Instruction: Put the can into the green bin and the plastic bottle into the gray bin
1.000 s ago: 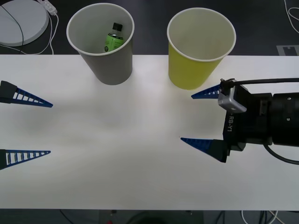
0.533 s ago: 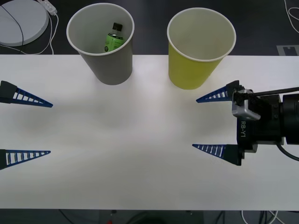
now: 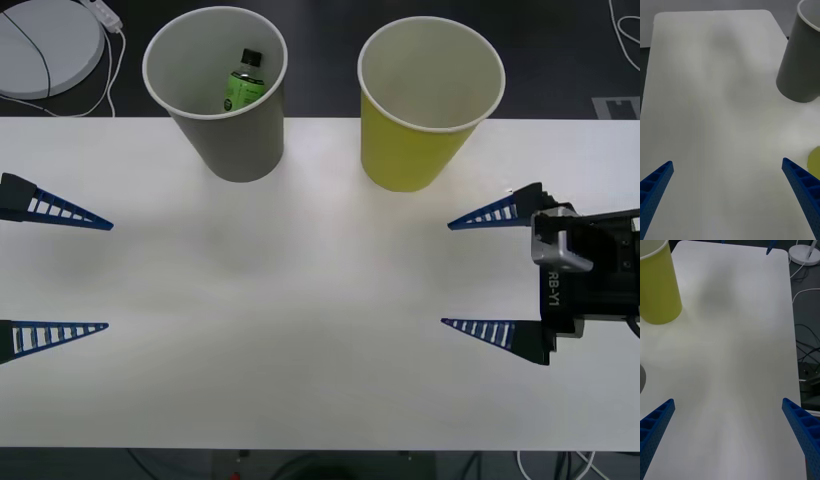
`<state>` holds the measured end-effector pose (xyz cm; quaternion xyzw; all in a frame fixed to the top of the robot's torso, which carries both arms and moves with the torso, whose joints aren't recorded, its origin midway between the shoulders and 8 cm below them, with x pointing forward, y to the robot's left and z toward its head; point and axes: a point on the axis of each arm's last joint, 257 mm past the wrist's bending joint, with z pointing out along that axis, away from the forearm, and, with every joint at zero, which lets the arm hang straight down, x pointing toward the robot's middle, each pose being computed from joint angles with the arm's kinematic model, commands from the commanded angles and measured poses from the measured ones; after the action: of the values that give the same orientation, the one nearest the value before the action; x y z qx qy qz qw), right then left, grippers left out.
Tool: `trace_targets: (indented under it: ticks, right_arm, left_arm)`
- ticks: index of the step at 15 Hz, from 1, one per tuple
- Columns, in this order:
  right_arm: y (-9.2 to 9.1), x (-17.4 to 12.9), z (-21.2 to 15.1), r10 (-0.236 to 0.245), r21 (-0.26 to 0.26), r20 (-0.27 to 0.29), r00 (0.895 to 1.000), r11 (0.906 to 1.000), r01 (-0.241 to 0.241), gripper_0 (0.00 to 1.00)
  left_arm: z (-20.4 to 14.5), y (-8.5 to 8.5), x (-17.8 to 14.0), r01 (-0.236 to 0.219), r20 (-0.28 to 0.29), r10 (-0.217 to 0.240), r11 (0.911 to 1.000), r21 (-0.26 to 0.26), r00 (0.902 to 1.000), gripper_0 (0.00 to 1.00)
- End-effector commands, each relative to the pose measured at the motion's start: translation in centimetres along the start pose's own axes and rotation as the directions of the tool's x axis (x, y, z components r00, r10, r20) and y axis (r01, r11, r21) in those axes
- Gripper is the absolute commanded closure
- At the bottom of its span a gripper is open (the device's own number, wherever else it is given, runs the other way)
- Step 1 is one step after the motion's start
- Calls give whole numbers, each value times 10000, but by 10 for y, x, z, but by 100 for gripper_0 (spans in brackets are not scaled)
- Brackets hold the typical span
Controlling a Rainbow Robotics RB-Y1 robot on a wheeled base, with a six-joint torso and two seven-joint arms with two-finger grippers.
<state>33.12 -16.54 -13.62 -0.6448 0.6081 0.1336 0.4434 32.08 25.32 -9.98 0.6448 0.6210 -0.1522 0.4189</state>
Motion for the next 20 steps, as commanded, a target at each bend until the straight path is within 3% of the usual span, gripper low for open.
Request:
trace_targets:
  ticks: [1, 8, 20]
  right_arm:
    - [2, 6, -8, 250, -75, -91, 9996, 9997, -250, 0]
    - [11, 14, -20, 596, -578, -288, 9978, 9965, -612, 0]
    - [14, 7, -28, 1442, -685, 313, 9890, 9875, -1419, 0]
  left_arm:
    - [0, 0, 0, 0, 0, 0, 10000, 0, 10000, 0]
    - [0, 0, 0, 0, 0, 0, 10000, 0, 10000, 0]
    - [0, 0, 0, 0, 0, 0, 10000, 0, 10000, 0]
